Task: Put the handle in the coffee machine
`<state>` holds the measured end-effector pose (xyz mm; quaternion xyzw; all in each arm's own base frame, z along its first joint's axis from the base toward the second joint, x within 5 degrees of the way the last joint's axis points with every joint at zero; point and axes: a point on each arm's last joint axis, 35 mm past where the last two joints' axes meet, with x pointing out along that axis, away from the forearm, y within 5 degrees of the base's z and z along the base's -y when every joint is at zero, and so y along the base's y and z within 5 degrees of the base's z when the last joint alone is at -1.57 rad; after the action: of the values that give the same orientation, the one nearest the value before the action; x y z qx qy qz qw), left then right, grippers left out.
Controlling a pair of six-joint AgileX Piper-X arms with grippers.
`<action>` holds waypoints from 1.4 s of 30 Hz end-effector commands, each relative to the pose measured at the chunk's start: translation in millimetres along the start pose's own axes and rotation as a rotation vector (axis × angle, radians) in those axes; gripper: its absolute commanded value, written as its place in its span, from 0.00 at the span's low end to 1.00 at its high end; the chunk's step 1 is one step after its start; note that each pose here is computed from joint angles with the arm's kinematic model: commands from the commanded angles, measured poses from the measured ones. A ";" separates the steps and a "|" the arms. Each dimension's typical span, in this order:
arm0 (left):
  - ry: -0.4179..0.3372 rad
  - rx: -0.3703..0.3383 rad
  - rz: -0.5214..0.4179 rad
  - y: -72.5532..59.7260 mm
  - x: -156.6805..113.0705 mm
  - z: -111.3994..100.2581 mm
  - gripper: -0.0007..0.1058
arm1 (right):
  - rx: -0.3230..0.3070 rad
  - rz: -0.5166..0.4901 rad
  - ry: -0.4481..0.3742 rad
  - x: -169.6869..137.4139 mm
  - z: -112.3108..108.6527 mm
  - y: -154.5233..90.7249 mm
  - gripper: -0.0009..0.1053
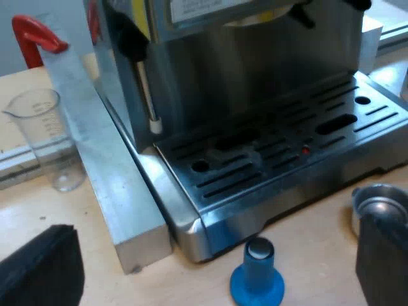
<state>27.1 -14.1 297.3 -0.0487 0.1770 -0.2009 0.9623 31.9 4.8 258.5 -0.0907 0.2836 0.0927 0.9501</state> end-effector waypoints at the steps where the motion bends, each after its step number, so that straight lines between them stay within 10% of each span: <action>1: -0.032 0.014 -0.053 -6.4 -10.8 12.7 0.83 | -0.016 0.005 0.032 -14.0 9.9 -1.4 0.63; 6: -0.059 0.040 -0.148 -13.4 -21.1 23.0 0.83 | -0.018 0.071 0.158 -22.6 24.4 -1.9 0.63; 25: 0.214 -0.054 -0.575 -9.1 34.5 41.0 0.83 | -0.093 0.304 0.476 -2.5 90.5 -6.2 0.63; 42: 0.439 0.152 -0.843 -38.7 57.7 35.7 0.83 | -0.292 0.367 0.540 51.8 111.8 36.0 0.63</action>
<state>76.7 -70.2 318.6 -0.0177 0.3264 -0.5797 0.7464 123.8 67.0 314.1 -0.1831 0.5296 0.2725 0.7821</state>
